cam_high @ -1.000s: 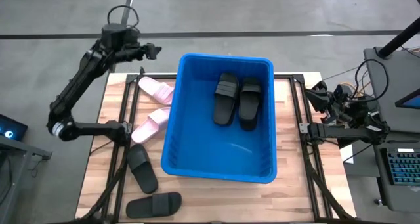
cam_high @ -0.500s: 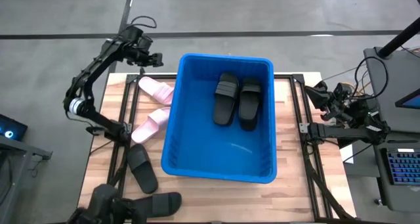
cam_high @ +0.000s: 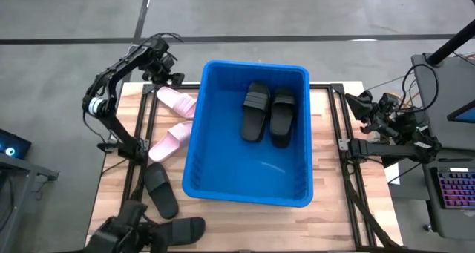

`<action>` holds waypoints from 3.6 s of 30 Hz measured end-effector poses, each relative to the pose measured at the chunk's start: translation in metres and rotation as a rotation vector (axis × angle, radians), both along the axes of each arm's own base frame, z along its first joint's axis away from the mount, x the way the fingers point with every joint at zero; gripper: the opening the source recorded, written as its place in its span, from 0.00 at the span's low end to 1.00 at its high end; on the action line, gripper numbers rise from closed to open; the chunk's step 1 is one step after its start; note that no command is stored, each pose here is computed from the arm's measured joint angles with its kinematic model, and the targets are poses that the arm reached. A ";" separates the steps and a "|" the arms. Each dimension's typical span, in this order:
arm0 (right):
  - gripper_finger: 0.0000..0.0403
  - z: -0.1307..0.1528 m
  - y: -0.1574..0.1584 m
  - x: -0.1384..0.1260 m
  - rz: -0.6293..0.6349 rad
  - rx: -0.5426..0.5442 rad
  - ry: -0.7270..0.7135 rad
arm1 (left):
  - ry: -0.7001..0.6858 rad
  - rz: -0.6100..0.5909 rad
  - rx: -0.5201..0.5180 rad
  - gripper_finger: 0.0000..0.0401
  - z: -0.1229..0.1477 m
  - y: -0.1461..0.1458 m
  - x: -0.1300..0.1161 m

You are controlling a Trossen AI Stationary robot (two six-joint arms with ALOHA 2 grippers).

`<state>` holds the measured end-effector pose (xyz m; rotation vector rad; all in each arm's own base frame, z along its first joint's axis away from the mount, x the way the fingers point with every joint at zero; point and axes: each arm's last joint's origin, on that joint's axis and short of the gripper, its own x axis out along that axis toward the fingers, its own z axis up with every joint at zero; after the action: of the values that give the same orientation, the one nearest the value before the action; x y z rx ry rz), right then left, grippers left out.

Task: Pick and place slides into bin
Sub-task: Put the pink slide into the blue bin

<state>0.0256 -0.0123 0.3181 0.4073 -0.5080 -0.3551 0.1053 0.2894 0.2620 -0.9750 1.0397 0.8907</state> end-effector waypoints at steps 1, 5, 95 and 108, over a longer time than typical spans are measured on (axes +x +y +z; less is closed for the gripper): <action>0.11 0.000 0.000 0.000 -0.005 0.003 0.000 | 0.003 -0.001 -0.021 0.68 -0.005 0.001 0.001; 0.11 0.000 0.000 0.000 -0.007 0.002 0.001 | 0.013 -0.005 -0.122 0.68 -0.028 0.004 0.002; 0.58 0.069 -0.016 0.163 -0.320 -0.141 0.126 | -1.263 -0.329 0.985 0.00 0.234 -0.153 0.030; 0.60 0.144 -0.040 0.219 -0.504 -0.314 0.252 | -1.523 -0.415 1.075 0.00 0.197 -0.146 0.111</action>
<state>0.2448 -0.0527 0.4626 -0.0783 -0.4051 -0.7897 0.2162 0.1435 0.4592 -0.2404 -0.5545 0.0812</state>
